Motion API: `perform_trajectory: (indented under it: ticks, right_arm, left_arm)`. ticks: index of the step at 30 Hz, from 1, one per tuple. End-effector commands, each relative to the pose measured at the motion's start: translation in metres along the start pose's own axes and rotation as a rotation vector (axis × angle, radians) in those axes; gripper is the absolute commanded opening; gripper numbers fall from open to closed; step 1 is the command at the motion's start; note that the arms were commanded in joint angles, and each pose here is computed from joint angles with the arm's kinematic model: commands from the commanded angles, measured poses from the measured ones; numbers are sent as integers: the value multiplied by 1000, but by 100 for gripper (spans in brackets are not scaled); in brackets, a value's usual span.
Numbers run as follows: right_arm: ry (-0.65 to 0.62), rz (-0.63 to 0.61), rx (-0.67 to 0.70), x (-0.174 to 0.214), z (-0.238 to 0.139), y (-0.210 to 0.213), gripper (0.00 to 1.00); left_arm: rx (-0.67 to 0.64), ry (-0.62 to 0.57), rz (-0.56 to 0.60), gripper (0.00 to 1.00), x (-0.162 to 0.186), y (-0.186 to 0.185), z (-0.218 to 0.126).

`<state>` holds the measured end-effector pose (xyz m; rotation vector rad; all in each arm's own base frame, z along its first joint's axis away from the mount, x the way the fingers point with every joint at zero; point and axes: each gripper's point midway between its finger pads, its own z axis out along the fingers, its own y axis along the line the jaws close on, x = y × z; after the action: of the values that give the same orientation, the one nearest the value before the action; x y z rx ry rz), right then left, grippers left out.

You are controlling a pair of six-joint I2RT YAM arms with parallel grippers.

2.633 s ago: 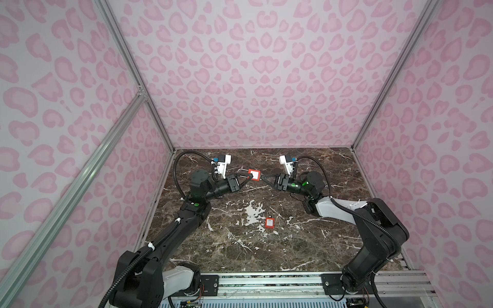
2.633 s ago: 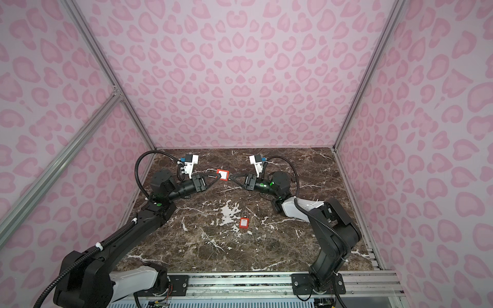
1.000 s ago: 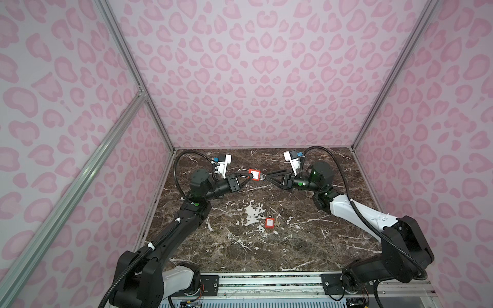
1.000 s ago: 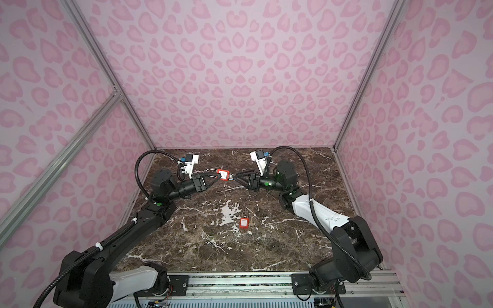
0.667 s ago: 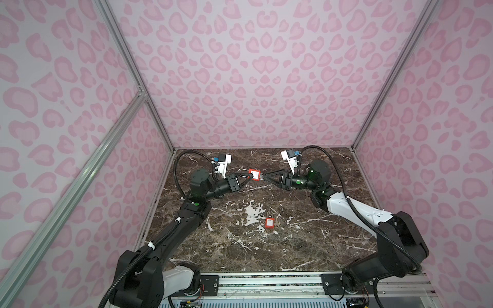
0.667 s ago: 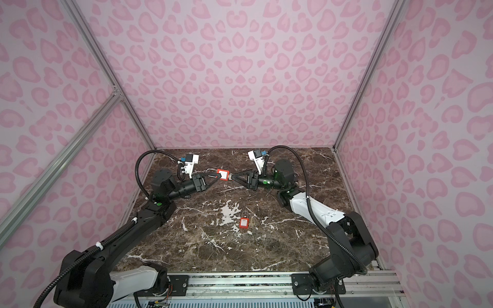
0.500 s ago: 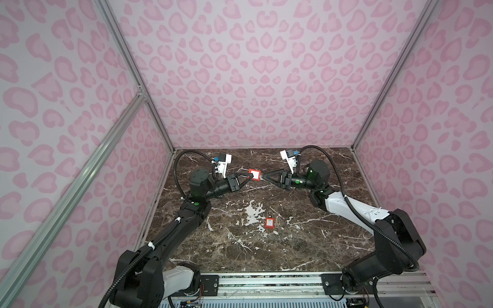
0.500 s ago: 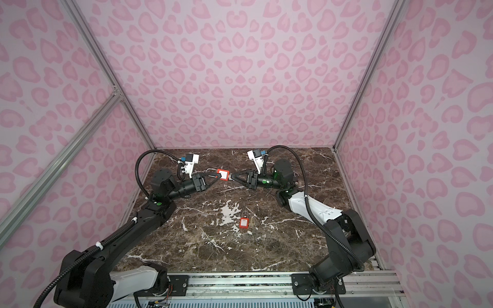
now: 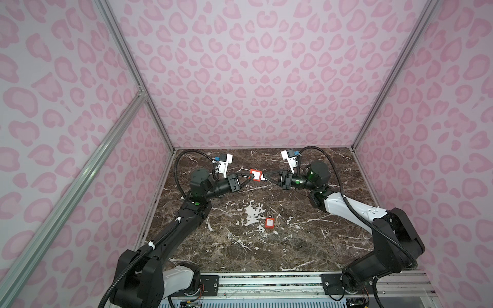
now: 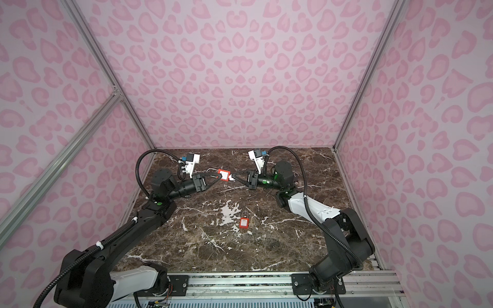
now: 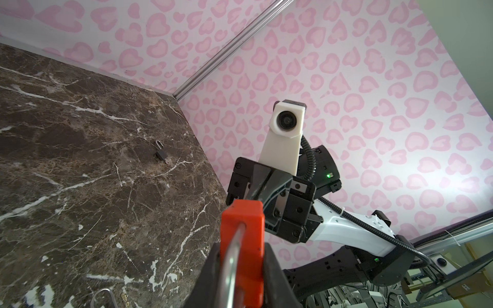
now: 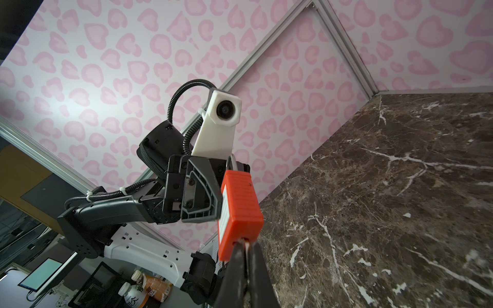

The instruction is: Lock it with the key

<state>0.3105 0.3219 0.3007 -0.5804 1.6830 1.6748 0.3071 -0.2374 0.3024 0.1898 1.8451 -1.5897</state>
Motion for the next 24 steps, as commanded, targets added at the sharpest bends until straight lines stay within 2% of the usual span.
perform_trajectory:
  ticks: [1, 12, 16, 24]
  right_arm:
    - [1, -88, -29, 1, -1, 10, 0]
    - [-62, -24, -44, -8, -16, 4, 0]
    - [-20, 23, -42, 0, -16, -1, 0]
    - [-4, 22, 17, 9, -26, -10, 0]
  left_arm:
    - [-33, -51, -10, 4, -10, 9, 1]
    - [-23, -67, 27, 4, -14, 3, -3]
    - [-22, -72, 29, 4, -15, 2, -4]
    - [-26, -71, 35, 4, -15, 4, -5]
